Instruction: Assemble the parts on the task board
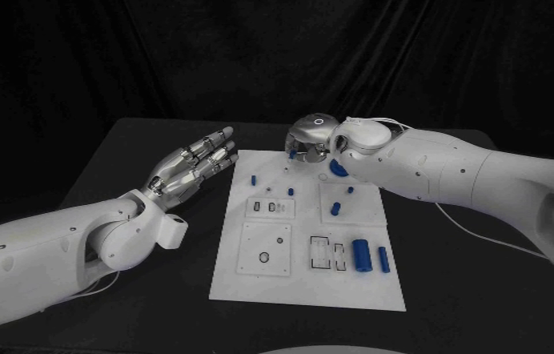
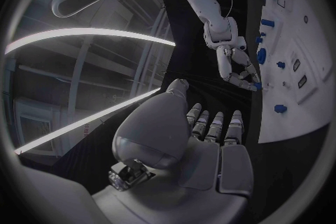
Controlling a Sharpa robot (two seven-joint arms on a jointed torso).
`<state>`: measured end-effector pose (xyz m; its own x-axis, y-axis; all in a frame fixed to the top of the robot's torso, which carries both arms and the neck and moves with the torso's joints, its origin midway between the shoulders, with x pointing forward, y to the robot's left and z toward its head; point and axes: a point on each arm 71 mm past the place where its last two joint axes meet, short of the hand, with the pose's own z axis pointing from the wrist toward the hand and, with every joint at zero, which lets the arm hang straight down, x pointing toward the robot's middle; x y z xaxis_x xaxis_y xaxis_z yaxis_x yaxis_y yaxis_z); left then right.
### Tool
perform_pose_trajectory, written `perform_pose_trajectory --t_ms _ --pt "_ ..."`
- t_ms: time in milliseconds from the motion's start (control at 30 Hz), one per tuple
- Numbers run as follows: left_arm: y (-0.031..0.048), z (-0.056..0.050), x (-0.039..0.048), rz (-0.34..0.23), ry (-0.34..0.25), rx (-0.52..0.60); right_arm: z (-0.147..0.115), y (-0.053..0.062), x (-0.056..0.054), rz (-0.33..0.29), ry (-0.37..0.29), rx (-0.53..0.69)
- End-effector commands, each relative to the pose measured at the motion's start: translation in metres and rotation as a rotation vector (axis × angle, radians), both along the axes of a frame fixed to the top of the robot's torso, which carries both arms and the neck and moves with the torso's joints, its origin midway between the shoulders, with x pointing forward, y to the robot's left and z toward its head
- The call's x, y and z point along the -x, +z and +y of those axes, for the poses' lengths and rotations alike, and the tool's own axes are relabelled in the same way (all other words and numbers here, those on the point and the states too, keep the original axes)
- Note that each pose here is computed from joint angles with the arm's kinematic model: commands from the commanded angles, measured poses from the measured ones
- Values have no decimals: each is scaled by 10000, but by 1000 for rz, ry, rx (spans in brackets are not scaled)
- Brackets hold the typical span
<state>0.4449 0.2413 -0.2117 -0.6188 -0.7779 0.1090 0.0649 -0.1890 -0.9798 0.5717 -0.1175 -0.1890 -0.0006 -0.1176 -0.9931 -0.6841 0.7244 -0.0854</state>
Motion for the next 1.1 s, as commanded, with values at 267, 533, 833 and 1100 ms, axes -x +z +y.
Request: perform_pose_trajectory --t_ms 267,533,833,1100 --pt "20 -24 4 -13 -12 18 19 -47 -12 27 -29 18" --pt "15 -35 -8 -12 -16 18 9 -78 -20 43 -51 30" --pt "12 -44 -14 -12 -19 19 19 -114 -30 43 -68 31" --pt "10 -54 -18 -11 -22 19 32 -130 -45 29 -84 22"
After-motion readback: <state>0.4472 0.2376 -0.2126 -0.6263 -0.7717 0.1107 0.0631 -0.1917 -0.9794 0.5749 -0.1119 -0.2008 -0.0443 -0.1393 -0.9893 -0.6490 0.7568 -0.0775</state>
